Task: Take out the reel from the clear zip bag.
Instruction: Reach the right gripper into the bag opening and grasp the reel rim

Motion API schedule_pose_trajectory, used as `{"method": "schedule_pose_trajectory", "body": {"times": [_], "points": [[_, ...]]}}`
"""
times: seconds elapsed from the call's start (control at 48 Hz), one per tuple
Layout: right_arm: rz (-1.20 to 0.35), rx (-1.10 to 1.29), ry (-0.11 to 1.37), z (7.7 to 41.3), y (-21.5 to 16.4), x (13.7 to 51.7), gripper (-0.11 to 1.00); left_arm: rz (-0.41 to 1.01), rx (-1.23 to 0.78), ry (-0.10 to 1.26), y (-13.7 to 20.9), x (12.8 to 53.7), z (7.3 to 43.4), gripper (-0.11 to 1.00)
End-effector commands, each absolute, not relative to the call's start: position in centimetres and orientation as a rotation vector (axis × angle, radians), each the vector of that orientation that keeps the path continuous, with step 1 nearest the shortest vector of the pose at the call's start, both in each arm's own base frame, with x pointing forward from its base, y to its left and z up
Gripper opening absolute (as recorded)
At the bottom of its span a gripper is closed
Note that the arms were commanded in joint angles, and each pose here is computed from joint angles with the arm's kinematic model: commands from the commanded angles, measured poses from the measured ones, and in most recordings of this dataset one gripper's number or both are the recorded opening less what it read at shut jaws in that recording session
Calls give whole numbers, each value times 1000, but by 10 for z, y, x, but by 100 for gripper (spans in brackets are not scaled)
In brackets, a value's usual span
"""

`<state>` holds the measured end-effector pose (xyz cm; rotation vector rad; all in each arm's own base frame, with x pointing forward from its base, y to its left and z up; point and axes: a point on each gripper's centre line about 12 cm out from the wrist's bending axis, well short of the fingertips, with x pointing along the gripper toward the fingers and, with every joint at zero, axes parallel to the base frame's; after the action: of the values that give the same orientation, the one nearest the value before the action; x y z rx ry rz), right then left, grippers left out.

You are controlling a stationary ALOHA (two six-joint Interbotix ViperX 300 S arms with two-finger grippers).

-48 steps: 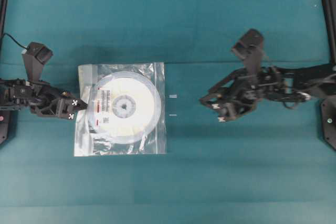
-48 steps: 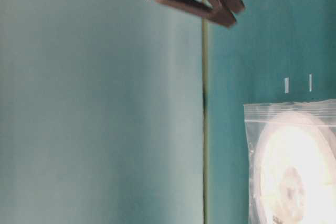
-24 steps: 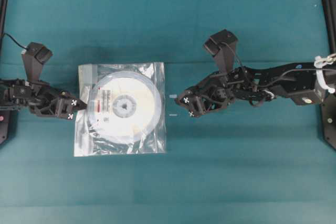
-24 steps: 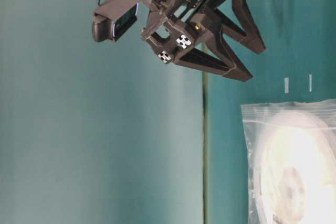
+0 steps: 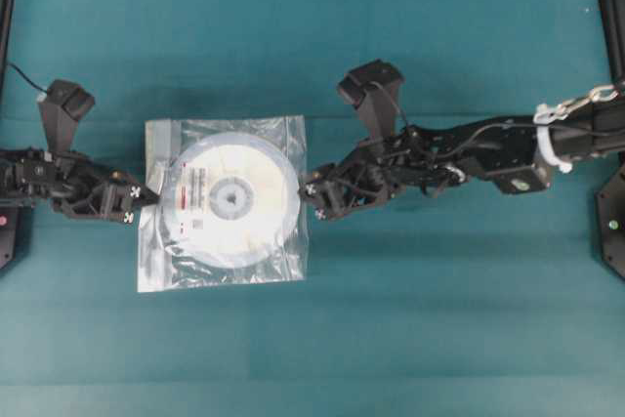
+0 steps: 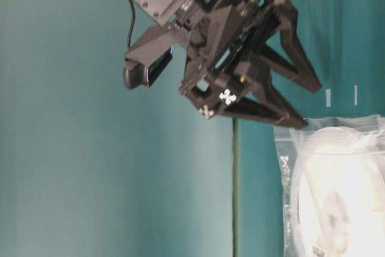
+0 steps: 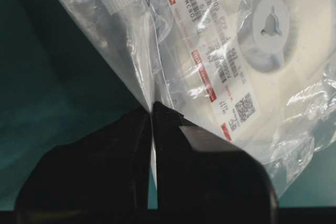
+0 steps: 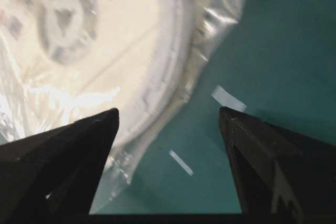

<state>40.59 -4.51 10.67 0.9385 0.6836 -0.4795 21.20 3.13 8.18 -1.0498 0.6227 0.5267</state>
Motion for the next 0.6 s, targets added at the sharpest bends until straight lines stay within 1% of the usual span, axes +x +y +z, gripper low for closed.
{"method": "schedule_pose_trajectory", "body": {"times": [0.0, 0.271, 0.584], "points": [[-467, 949, 658, 114, -44, 415, 89, 522, -1044, 620, 32, 213, 82, 1], [-465, 952, 655, 113, -44, 422, 89, 524, -1042, 624, 31, 211, 81, 1], [-488, 1014, 662, 104, -40, 427, 89, 523, -1041, 625, 31, 211, 81, 1]]}}
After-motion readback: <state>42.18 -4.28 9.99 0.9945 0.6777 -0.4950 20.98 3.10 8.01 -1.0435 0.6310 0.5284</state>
